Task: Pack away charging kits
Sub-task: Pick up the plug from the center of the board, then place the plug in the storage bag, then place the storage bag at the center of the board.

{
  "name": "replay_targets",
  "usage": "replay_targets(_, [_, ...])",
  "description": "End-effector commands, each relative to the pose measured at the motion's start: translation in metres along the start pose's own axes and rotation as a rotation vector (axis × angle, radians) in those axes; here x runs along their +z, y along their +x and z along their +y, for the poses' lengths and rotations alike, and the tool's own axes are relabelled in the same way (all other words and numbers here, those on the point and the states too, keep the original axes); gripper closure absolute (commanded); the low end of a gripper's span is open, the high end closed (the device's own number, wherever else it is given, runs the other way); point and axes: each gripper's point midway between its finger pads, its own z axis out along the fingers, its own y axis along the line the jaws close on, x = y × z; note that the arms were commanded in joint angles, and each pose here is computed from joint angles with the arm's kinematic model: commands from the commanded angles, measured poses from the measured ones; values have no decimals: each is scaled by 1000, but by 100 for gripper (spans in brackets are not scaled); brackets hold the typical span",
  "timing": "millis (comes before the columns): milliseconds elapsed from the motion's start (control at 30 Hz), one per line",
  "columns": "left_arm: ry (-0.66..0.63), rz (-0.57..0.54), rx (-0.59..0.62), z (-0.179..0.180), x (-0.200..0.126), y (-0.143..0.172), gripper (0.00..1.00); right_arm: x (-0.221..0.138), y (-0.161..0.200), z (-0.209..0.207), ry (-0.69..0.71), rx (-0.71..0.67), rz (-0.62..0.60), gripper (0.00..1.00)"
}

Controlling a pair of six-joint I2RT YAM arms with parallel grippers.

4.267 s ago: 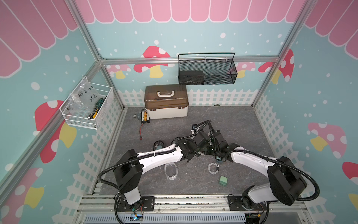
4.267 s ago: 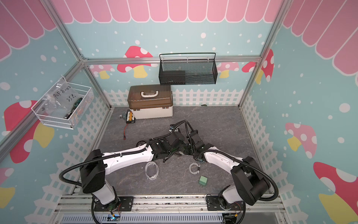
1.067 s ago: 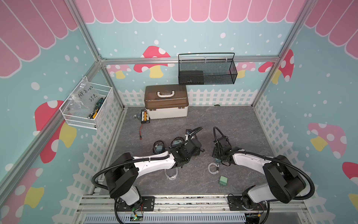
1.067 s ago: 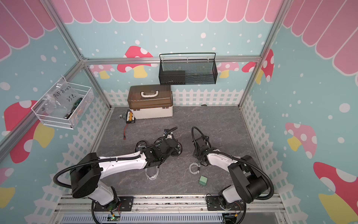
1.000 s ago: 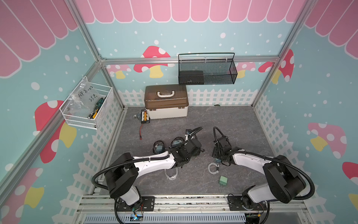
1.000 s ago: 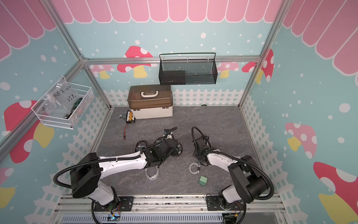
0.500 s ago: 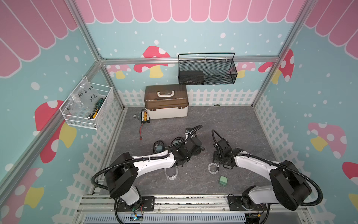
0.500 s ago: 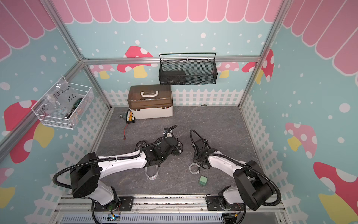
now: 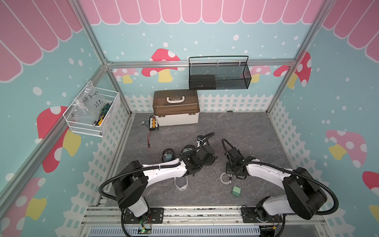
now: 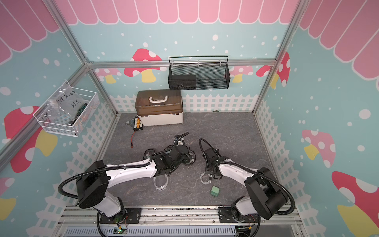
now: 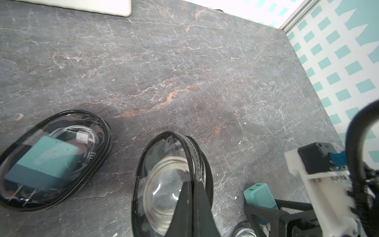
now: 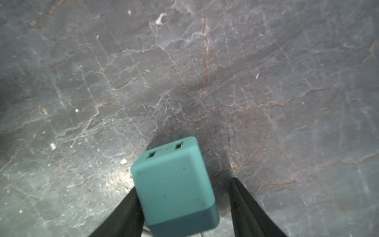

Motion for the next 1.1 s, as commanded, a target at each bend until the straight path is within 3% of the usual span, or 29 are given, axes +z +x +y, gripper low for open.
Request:
replay_targets(0, [21, -9, -35, -7, 2, -7, 100, 7, 2, -1, 35, -16, 22, 44])
replay_targets(267, [39, 2, -32, -11, 2, -5, 100, 1, -5, 0, 28, -1, -8, 64])
replay_targets(400, [59, 4, -36, -14, 3, -4, 100, -13, -13, 13, -60, 16, -39, 80])
replay_targets(700, [140, 55, -76, -25, 13, 9, 100, -65, -37, 83, -392, -28, -171, 84])
replay_targets(1067, [304, 61, -132, -43, 13, 14, 100, -60, -40, 113, -442, -67, -197, 87])
